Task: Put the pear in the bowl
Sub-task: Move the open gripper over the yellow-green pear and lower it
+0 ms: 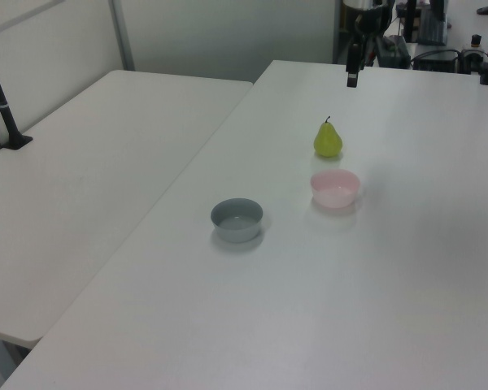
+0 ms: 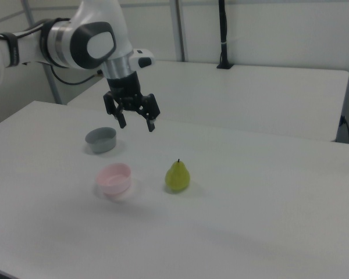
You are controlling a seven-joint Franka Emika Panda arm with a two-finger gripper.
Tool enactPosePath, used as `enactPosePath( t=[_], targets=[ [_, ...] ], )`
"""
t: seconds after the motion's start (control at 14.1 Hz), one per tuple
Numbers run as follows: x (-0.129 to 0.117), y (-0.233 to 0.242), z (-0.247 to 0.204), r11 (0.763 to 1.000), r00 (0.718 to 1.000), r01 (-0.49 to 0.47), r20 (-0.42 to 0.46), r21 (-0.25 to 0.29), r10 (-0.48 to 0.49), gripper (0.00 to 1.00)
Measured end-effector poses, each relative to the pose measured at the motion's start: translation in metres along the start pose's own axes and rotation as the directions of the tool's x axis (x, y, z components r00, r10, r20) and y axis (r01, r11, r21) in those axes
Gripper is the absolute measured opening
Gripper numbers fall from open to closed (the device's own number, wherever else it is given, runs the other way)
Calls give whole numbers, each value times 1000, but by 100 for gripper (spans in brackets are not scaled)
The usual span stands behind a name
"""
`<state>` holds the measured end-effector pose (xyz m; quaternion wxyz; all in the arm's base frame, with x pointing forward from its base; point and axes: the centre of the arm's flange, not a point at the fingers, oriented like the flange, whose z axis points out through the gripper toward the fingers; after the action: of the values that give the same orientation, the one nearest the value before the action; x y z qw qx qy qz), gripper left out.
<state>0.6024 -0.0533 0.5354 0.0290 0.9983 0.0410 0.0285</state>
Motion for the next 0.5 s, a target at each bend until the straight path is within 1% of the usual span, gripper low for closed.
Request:
enactPosePath(
  t=[0.21,0.5],
  targets=[
    [12,19,30,1000,1000,14,-5,-5,-14,100],
    [26,28,75,999,999,31,6,-12,-31,100]
  ],
)
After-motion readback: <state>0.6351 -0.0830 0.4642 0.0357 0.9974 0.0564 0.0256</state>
